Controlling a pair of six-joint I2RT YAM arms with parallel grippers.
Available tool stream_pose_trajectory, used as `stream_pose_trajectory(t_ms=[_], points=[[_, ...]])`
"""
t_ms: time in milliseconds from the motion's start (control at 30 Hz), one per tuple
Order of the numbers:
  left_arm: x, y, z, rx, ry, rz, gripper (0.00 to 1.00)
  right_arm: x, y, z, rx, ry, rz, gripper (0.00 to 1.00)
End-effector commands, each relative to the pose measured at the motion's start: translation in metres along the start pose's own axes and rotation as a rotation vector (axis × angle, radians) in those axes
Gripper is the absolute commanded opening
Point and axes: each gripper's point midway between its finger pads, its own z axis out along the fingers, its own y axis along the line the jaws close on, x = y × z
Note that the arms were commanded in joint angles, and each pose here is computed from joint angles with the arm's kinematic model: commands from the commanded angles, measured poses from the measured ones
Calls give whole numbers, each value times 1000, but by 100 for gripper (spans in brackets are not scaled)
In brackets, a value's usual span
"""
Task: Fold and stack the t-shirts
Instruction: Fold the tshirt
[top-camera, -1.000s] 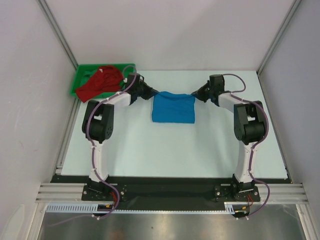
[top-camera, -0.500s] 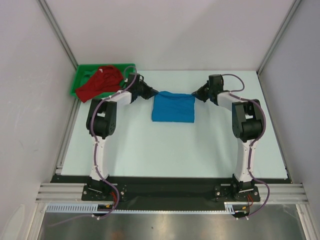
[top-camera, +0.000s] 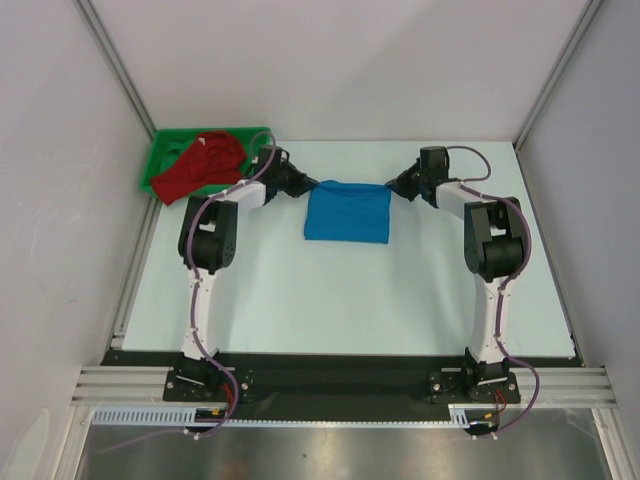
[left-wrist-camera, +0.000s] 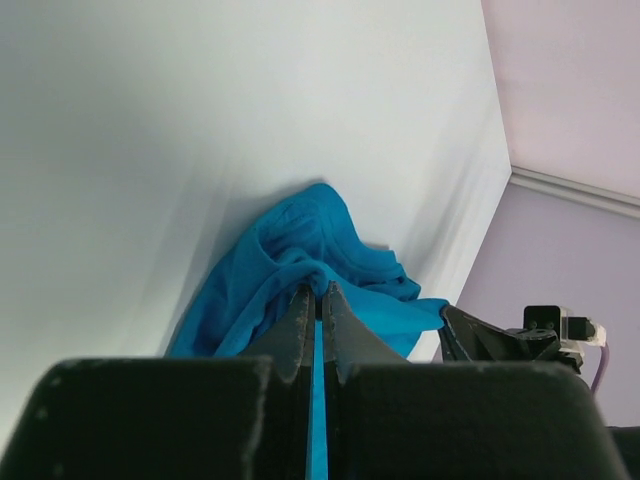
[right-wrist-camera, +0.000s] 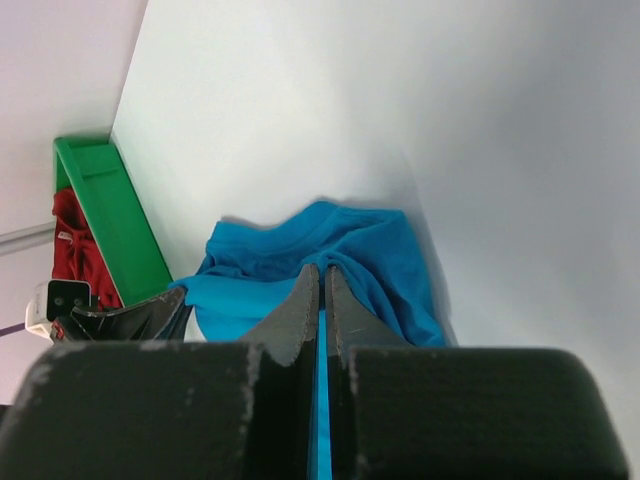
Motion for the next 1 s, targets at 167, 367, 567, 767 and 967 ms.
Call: stream_pose_trajectory(t_ms=[167,367,567,767,967], points=[[-28,-17,1,41,-67,-7,2,-23,4,9,-21,-40,18,0],[-39,-18,0,-5,-102,89,25,-34,0,19,-33,-39,-66,32],[-64,-62,-72,-28,-272,340,49,-86,-2,-31,-20,-111,-268,61],[4,-88,-85,269,-178,475,48,-27,46,-55,-283,-36,-365,57],[43,-90,-40,405,3,423,38,37,62,-8,-458,115,-237,38]])
